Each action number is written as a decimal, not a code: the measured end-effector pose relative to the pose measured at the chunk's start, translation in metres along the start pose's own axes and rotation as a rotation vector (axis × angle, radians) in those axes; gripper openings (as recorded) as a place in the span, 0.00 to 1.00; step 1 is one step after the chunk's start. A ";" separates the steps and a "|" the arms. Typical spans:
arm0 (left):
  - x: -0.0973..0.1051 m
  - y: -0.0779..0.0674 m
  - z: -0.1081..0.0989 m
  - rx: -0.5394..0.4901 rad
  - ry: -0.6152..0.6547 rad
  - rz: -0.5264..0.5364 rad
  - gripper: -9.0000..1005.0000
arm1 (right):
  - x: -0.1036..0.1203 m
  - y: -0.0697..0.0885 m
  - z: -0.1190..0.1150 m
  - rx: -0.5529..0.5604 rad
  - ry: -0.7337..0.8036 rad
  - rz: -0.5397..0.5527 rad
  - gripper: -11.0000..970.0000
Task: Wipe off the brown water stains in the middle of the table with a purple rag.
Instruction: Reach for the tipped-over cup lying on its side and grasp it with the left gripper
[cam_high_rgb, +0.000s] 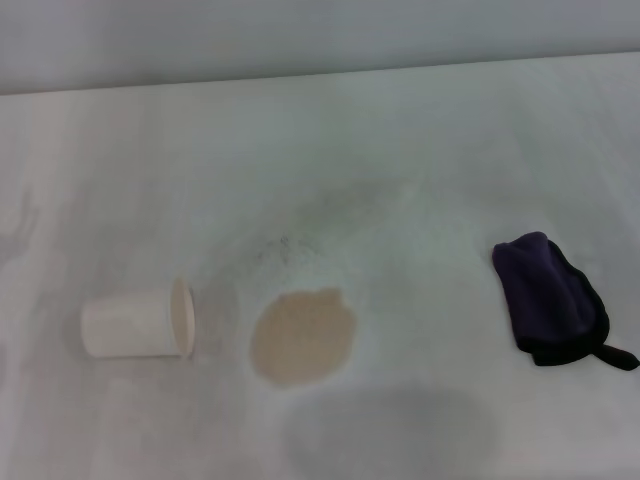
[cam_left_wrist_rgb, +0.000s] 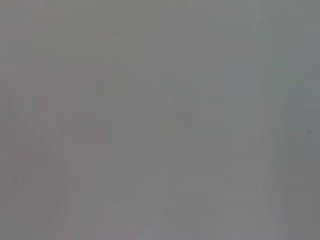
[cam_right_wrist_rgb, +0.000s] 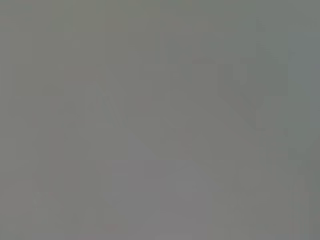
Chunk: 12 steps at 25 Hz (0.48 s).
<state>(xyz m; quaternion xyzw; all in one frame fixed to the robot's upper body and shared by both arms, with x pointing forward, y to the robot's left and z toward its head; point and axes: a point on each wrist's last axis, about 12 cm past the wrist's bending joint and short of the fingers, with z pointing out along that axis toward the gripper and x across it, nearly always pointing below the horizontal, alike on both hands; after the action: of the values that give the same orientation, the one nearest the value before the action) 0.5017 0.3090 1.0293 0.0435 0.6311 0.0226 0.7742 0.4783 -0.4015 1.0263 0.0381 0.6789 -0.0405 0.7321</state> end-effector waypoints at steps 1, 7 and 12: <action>0.000 0.000 0.000 0.000 0.000 0.000 0.87 | 0.000 0.000 0.001 -0.001 -0.001 0.000 0.89; 0.000 0.001 0.000 -0.001 0.002 0.006 0.87 | 0.000 0.003 0.003 -0.006 -0.002 0.007 0.89; 0.000 0.002 -0.001 -0.006 -0.002 0.006 0.87 | 0.000 0.004 0.004 -0.007 0.001 0.009 0.89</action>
<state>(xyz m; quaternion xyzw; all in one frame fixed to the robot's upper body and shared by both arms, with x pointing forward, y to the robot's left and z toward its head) 0.5009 0.3111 1.0295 0.0433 0.6302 0.0269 0.7748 0.4828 -0.3984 1.0268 0.0387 0.6792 -0.0351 0.7321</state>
